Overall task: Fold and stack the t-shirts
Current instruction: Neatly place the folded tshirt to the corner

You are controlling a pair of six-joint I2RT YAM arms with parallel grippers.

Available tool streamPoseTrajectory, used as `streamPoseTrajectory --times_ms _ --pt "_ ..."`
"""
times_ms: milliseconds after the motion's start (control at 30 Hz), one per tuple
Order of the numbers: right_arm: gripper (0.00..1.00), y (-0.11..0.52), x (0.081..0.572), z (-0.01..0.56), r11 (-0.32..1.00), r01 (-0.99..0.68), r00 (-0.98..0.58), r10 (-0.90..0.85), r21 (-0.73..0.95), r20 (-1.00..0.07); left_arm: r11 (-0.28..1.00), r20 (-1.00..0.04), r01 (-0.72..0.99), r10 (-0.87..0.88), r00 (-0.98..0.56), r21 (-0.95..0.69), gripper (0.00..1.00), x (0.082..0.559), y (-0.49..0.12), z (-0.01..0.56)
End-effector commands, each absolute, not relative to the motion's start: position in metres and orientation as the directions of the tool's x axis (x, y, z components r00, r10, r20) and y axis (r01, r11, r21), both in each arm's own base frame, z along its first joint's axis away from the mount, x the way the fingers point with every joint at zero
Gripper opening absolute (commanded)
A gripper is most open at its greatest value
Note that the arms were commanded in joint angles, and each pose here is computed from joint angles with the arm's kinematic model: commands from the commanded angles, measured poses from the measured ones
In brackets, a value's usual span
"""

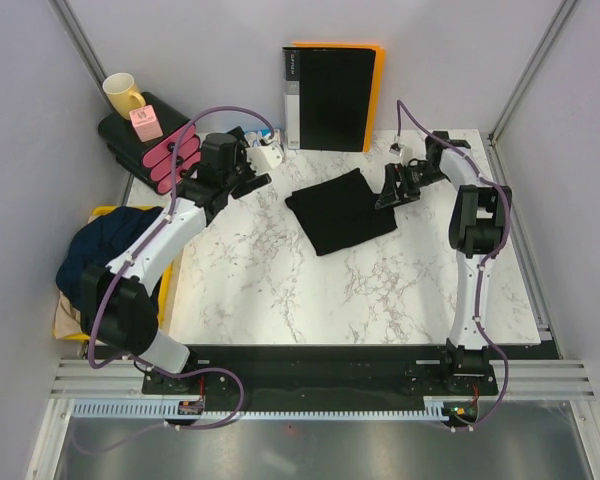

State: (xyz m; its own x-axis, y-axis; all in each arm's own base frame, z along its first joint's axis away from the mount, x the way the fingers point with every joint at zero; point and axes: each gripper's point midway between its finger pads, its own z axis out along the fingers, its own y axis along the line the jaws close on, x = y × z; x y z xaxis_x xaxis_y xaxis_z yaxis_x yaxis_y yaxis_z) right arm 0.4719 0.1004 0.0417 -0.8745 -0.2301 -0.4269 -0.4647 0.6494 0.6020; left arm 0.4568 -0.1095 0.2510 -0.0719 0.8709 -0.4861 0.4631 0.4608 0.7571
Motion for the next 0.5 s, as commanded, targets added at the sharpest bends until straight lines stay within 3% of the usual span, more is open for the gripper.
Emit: streamPoseTrajectory --times_ms 0,267,367,400,467 --pt "0.87 0.112 0.459 0.029 0.59 -0.428 -0.901 -0.224 0.685 -0.371 0.434 -0.471 0.432 0.882 -0.023 0.791 0.99 0.464 -0.116 0.272" --pt "0.84 0.118 0.454 0.021 0.584 -0.419 -0.907 -0.237 0.695 -0.348 0.426 -0.464 0.441 0.885 -0.023 0.79 0.99 0.466 -0.117 0.267" --pt "0.72 0.12 0.451 0.016 0.598 -0.421 -0.907 -0.255 0.683 -0.336 0.423 -0.462 0.443 0.887 -0.021 0.791 0.99 0.468 -0.119 0.266" --pt "0.6 0.117 0.451 0.011 0.611 -0.418 -0.908 -0.262 0.672 -0.327 0.423 -0.464 0.442 0.886 -0.018 0.791 0.99 0.469 -0.121 0.266" --pt "0.47 0.128 0.446 0.007 0.61 -0.436 -0.9 -0.297 0.662 -0.319 0.427 -0.468 0.439 0.884 -0.017 0.791 0.99 0.471 -0.121 0.267"
